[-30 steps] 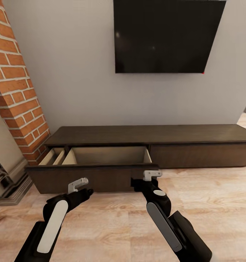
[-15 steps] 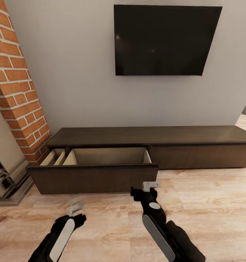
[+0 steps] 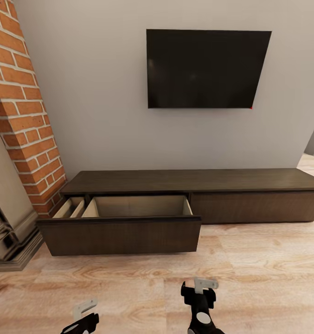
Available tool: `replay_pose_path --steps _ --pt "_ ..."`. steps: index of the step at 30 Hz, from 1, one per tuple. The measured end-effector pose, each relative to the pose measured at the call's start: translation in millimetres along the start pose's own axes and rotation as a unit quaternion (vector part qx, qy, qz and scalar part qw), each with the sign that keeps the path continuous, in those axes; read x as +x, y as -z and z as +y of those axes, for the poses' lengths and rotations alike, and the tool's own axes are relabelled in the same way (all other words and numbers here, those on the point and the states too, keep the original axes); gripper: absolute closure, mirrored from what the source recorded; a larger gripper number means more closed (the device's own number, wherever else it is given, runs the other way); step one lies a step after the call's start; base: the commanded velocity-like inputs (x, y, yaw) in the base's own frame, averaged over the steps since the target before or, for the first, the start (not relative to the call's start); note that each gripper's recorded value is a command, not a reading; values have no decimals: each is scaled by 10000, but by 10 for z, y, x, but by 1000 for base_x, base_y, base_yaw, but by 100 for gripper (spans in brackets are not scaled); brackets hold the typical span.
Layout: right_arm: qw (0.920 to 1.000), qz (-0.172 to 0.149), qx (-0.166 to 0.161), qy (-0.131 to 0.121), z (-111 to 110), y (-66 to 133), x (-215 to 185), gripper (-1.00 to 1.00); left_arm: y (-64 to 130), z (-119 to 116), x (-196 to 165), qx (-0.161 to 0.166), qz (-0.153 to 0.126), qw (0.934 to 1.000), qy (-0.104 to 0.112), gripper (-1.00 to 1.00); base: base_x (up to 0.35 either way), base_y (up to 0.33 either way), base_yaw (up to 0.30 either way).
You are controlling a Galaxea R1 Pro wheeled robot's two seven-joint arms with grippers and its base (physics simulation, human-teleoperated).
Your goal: Place each of the two pumpkins and all three candles from the living room inside a cabinet in the living room (use any cabinet), then make sure every cabinet is closed, and position the cauldron so it is next to a table in the living room.
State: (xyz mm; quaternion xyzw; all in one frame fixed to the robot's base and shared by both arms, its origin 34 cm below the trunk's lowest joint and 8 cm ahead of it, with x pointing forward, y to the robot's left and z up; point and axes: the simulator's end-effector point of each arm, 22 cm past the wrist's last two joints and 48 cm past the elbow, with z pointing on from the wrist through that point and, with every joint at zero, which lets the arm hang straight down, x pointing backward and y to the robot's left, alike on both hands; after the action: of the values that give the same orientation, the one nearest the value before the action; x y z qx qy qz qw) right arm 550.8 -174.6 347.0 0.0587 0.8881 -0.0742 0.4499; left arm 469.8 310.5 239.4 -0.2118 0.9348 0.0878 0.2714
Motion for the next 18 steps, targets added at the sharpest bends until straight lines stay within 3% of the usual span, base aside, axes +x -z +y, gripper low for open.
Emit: replay_pose_path --steps 4,5,8,18 --pt "9998 -129 135 -23 -116 -7 38 -100 10 82 -53 -61 -146 9999 47 -100 0 0 63" --pt "9985 -363 293 -268 -135 22 227 -100 -35 291 77 -239 -152 9996 31 -100 0 0 260" --pt "9970 -530 409 -383 -170 73 317 -100 -46 428 128 -297 -148 9994 -12 -100 0 0 269" --pt "9921 -915 753 -416 -511 175 437 -100 -38 778 182 -313 -546 9980 69 -100 0 0 278"
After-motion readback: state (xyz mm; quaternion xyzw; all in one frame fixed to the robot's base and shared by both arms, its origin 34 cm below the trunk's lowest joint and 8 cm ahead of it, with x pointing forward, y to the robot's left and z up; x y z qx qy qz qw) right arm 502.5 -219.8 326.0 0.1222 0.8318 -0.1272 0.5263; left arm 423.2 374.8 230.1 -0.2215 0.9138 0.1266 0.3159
